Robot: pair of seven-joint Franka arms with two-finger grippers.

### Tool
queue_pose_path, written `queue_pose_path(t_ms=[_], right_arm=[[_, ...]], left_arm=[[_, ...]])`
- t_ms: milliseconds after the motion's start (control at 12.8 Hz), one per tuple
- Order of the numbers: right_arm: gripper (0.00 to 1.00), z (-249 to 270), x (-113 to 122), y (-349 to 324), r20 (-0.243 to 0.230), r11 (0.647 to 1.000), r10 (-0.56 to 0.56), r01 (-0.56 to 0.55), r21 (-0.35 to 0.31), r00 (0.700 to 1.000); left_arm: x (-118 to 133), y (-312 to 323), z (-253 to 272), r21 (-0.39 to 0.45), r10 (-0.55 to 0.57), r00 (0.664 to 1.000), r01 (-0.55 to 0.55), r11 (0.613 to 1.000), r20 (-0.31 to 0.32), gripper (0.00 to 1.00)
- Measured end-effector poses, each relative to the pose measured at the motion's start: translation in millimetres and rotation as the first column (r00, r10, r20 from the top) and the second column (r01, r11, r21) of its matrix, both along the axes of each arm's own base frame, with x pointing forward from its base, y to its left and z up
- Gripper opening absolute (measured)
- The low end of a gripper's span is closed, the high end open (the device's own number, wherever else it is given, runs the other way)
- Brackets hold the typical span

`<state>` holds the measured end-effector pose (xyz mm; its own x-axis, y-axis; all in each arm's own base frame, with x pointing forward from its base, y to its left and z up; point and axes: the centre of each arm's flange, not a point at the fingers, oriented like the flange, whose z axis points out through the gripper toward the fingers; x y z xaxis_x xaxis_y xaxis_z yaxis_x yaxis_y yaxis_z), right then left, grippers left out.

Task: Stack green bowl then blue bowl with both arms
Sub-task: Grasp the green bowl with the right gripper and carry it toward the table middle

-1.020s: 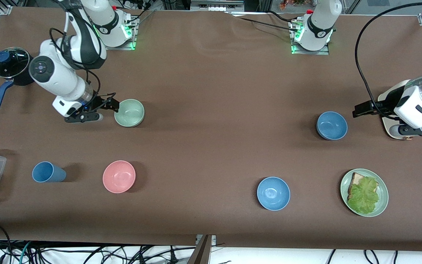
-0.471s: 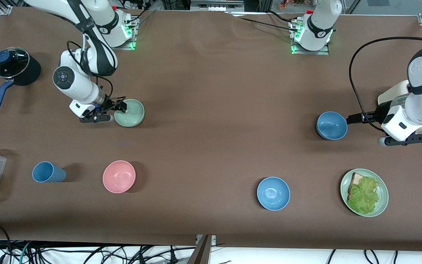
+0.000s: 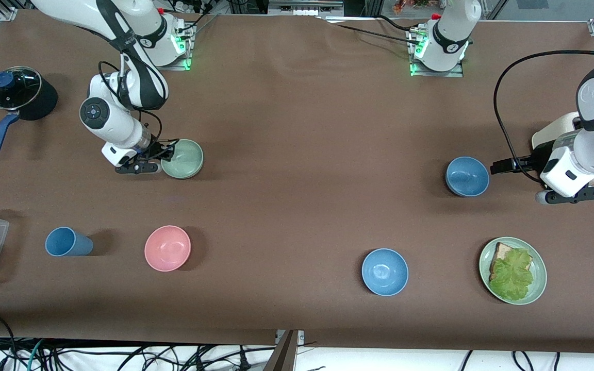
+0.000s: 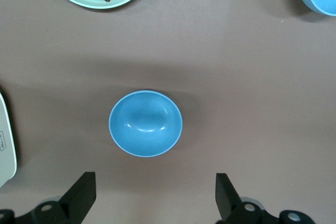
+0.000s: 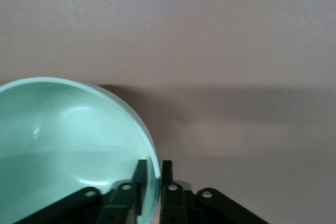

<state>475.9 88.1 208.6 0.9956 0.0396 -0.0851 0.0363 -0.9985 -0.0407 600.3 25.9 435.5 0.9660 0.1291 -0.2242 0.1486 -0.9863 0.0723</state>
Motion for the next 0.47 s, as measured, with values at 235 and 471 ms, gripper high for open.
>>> queue_pose_path(t_ms=[235, 471], right_arm=[[0.05, 30, 19, 28, -0.011, 1.0, 0.009, -0.009, 0.009, 1.0], [0.05, 81, 51, 87, 0.006, 0.998, -0.051, 0.051, 0.027, 0.999]], left_arm=[[-1, -5, 9, 0.001, -0.008, 1.0, 0.008, 1.0, 0.016, 1.0], [-2, -5, 8, 0.0, -0.011, 1.0, 0.011, 1.0, 0.013, 1.0]])
